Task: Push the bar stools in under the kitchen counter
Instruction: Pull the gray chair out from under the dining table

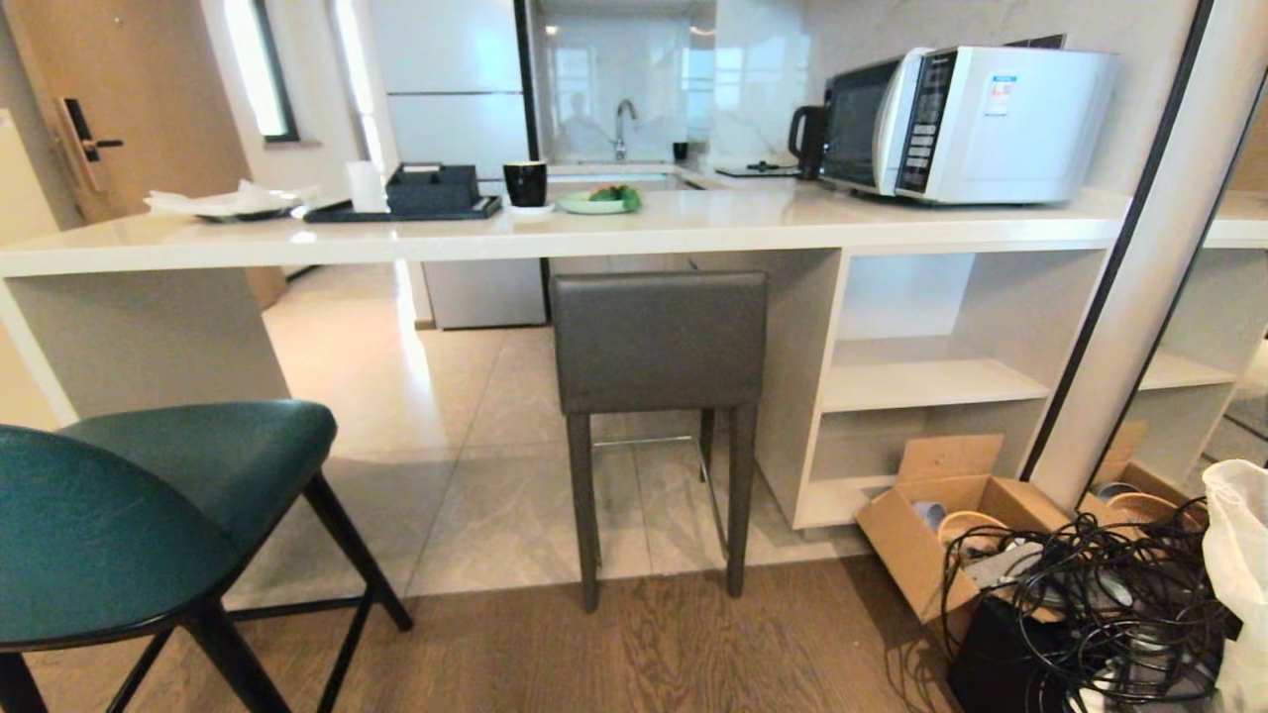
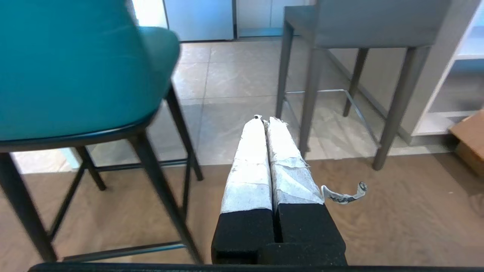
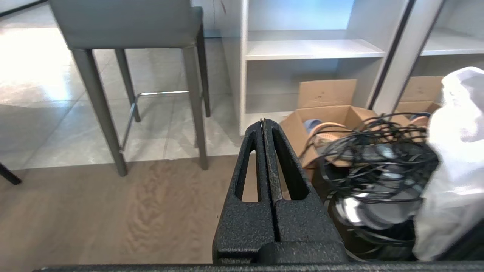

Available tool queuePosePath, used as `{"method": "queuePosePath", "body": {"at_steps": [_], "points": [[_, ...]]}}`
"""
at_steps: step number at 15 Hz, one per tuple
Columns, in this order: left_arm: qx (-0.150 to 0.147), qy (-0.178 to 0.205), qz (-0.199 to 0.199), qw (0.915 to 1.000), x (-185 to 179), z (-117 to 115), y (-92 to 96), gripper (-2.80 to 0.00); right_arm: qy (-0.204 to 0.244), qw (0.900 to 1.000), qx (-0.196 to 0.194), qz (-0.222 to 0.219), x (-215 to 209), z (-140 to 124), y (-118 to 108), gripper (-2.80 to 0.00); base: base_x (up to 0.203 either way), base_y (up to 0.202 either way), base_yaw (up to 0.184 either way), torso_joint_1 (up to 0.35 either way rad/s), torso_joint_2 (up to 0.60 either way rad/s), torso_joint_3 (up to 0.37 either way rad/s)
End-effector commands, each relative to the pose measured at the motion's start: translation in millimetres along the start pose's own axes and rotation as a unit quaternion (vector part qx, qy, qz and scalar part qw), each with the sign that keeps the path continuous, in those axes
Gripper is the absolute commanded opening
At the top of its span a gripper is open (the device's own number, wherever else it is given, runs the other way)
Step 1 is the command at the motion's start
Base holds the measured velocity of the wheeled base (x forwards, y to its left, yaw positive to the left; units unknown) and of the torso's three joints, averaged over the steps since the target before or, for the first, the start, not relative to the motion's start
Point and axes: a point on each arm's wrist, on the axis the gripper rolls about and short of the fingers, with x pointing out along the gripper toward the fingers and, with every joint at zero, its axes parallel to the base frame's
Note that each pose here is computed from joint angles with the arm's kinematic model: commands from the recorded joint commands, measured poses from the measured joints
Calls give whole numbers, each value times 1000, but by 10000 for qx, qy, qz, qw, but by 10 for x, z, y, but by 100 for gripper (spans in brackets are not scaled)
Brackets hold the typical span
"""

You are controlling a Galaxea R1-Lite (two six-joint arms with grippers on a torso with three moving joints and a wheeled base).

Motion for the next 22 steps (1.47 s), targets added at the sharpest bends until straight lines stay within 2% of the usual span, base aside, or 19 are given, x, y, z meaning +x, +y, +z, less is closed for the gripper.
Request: {"method": "queuePosePath", "body": {"at_steps": [1, 4, 12, 22], "points": [[-22, 3, 2, 10000, 2, 0, 0, -280, -2, 10000, -3, -1, 0, 0, 0, -280, 0, -194, -1, -2, 2, 2], [-38, 4, -2, 10000, 2, 0, 0, -280, -2, 10000, -3, -1, 0, 0, 0, -280, 0, -151, 4, 4, 2, 2], [-46, 4, 2, 10000, 2, 0, 0, -280, -2, 10000, -3, -1, 0, 0, 0, -280, 0, 0, 0, 0, 0, 0], [-53, 4, 2, 10000, 2, 0, 0, -280, -2, 10000, -3, -1, 0, 0, 0, -280, 187, 0, 1, 3, 2, 2]]}}
